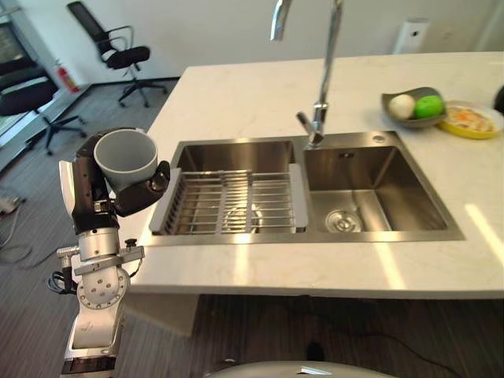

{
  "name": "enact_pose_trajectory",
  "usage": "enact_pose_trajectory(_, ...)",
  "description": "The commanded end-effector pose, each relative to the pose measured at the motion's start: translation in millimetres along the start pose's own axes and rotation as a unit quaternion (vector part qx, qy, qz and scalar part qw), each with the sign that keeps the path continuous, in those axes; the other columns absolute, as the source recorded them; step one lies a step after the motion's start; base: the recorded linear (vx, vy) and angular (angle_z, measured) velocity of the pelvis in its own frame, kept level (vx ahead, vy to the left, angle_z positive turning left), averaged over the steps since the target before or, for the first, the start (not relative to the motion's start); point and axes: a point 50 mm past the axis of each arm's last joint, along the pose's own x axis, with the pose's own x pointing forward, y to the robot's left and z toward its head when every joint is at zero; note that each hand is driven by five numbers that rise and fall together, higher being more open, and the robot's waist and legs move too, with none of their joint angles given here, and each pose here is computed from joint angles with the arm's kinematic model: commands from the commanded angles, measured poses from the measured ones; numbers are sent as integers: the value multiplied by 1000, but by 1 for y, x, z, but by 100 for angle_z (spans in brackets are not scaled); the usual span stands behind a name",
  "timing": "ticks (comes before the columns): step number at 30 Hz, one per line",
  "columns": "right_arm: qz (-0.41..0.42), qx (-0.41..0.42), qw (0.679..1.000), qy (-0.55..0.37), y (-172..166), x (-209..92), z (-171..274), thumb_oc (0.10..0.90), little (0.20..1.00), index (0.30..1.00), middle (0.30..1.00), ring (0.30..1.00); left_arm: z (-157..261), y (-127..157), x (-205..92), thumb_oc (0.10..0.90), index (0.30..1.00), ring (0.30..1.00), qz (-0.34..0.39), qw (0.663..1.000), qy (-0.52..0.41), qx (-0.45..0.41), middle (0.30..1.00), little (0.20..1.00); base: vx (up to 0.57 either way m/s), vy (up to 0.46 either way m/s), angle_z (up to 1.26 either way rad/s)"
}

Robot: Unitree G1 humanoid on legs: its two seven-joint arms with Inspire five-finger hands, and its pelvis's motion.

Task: Place the dishes in the dishwasher.

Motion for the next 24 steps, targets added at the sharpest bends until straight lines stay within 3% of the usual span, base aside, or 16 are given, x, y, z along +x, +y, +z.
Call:
enact_pose_trajectory(1,-27,2,994,-107,-13,5,61,800,900,900,900,900,52,13,30,400,300,300,50,986,-155,-22,300,300,-159,-149,145)
enact_pose_trajectory(3,-44,18,992,-119,-22,4,66,800,900,900,900,900,60,8,32,400,300,300,33,983,-181,15,300,300,-316,-271,163)
enact_pose_trajectory(7,-61,90,990,-85,-21,3,41,800,900,900,900,900,77,-7,31,400,300,300,-10,975,-220,7,300,300,-316,-199,180)
enact_pose_trajectory(11,-51,97,992,-60,-14,4,29,800,900,900,900,900,92,-14,36,400,300,300,-43,963,-265,25,300,300,-261,68,139)
enact_pose_trajectory(18,-68,134,988,-21,-15,3,12,800,900,900,900,900,124,-26,40,400,300,300,-63,939,-338,-8,300,300,-227,324,174)
enact_pose_trajectory(24,-31,153,987,-29,16,7,22,800,900,900,900,900,149,-24,34,400,300,300,-81,915,-395,2,300,300,8,442,129)
